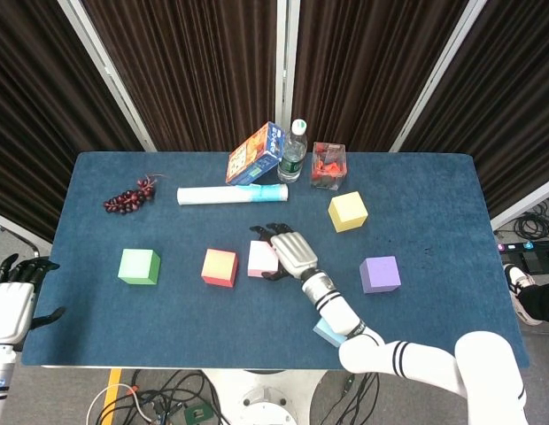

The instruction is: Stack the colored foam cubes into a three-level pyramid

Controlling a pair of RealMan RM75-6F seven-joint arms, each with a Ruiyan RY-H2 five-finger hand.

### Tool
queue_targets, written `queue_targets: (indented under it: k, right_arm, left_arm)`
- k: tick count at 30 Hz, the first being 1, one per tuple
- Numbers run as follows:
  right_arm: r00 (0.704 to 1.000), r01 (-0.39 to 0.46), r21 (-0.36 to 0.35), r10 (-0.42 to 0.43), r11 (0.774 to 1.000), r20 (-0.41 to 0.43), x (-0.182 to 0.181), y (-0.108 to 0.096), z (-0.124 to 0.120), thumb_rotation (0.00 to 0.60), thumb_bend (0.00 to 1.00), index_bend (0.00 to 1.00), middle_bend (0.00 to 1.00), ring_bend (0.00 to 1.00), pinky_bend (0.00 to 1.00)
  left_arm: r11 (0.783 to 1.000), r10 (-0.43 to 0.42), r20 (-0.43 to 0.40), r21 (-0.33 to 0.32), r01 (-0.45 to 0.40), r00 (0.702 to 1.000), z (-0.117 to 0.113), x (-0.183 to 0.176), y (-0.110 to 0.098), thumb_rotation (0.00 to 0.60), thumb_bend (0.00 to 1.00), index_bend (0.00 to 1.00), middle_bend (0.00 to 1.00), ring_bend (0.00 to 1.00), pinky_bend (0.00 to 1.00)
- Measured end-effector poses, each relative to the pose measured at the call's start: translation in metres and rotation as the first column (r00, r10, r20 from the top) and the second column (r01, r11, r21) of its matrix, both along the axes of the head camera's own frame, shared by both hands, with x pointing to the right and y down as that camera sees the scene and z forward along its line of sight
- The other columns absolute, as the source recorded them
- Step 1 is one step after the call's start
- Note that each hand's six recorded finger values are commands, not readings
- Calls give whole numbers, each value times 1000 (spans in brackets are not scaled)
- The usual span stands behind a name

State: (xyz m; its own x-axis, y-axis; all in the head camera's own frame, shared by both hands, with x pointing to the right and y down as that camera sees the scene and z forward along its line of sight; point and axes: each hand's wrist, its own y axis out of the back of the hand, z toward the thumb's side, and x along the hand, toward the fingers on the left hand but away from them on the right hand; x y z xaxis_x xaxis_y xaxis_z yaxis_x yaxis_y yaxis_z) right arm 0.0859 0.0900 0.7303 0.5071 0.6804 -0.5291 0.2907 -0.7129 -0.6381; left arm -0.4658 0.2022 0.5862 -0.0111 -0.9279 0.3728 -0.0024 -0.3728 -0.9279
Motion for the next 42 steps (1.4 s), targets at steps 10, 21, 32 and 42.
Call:
queue_targets:
  k: [10, 21, 32, 42]
  right_arm:
    - [1000, 4, 7, -4, 1000, 0, -13, 5, 0, 600, 185, 123, 386, 107, 122]
    - [999, 29, -12, -29, 999, -13, -10, 13, -4, 600, 162, 0, 109, 0, 3]
    - [1000, -3, 92, 5, 996, -19, 48, -14, -62, 600, 161, 0, 89, 0, 0]
    - [985, -40, 256, 82, 966, -155, 159, -39, -136, 600, 165, 0, 109, 0, 0]
  left_arm:
    - [1000, -1, -3, 0, 1, 1000, 0, -2, 1, 600, 0, 283, 243, 205, 101]
    - [999, 47, -10, 8, -47, 999, 1, 6, -11, 600, 0, 283, 243, 205, 101]
    - [982, 191, -121, 32, -188, 974, -1, 47, -65, 600, 0, 281, 243, 205, 101]
    - [898, 404, -254, -72, -433, 879, 27, 130, -110, 600, 0, 230, 210, 204, 101]
